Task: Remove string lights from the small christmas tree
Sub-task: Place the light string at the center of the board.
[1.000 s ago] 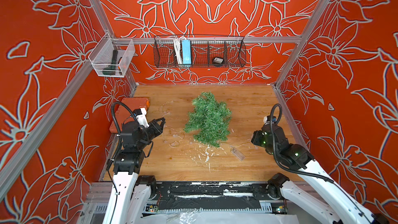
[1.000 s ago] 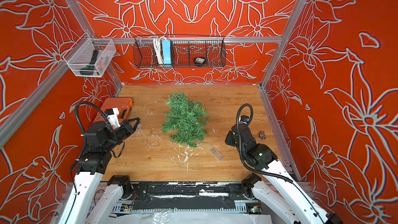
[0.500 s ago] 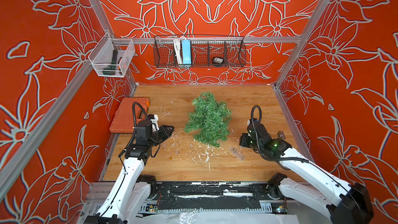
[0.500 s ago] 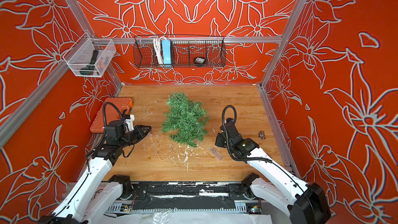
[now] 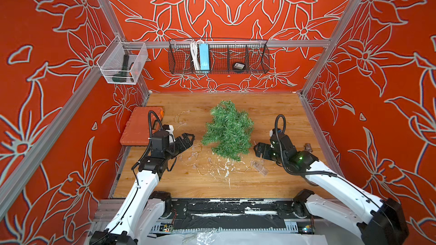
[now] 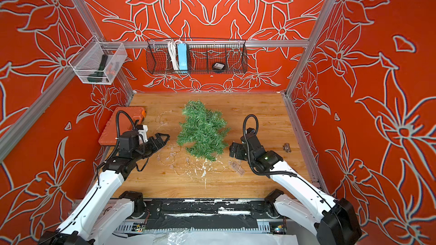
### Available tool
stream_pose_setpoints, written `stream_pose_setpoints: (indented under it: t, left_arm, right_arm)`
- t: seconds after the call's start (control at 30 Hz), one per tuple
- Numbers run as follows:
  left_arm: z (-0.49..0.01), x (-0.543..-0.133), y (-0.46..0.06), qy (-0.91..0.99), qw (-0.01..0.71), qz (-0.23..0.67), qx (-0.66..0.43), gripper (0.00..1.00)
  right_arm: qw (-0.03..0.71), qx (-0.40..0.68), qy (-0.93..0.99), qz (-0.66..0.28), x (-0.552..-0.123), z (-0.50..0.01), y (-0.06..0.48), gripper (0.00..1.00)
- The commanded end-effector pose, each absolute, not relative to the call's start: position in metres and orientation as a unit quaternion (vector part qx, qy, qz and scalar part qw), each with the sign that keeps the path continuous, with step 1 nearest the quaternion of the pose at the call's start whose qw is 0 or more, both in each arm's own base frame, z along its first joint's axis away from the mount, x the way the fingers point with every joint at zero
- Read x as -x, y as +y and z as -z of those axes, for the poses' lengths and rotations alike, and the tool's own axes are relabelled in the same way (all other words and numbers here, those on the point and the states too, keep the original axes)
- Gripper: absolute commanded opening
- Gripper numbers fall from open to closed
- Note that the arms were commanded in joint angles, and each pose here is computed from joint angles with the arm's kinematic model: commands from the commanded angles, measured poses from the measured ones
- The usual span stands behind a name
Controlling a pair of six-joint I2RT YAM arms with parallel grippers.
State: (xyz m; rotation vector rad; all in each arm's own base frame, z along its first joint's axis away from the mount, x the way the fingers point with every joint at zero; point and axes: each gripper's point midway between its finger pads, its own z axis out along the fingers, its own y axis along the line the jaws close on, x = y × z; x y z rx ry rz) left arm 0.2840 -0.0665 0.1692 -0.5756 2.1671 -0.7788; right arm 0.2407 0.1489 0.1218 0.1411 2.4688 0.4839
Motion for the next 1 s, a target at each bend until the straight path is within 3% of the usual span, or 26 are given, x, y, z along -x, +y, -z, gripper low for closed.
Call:
stream_pose_setpoints:
  t: [0.0,0.27,0.57,0.77,0.97]
  left_arm:
    - [-0.193,-0.291,-0.053,0.834,0.416,0.276,0.235,0.95]
    - [-0.234,-0.302,0.012,0.763,0.536,0.157,0.325,0.98]
    - [-0.238,-0.328,0.049,0.712,0.645,0.018,0.276,0.98]
    - [-0.198,-0.329,0.056,0.739,0.638,-0.080,0.200,0.98]
    - [-0.170,-0.345,0.035,0.744,0.650,-0.040,0.149,0.99]
  right_arm:
    - [0.343,-0.075,0.923,-0.160,-0.250,-0.144,0.136,0.98]
    - [0.426,-0.119,0.892,-0.094,-0.265,-0.204,0.093,0.98]
    - [0.487,-0.193,0.849,-0.069,-0.280,-0.233,0.051,0.98]
    - [0.505,-0.197,0.835,-0.087,-0.280,-0.230,0.051,0.98]
    - [0.499,-0.198,0.841,-0.066,-0.282,-0.217,0.046,0.98]
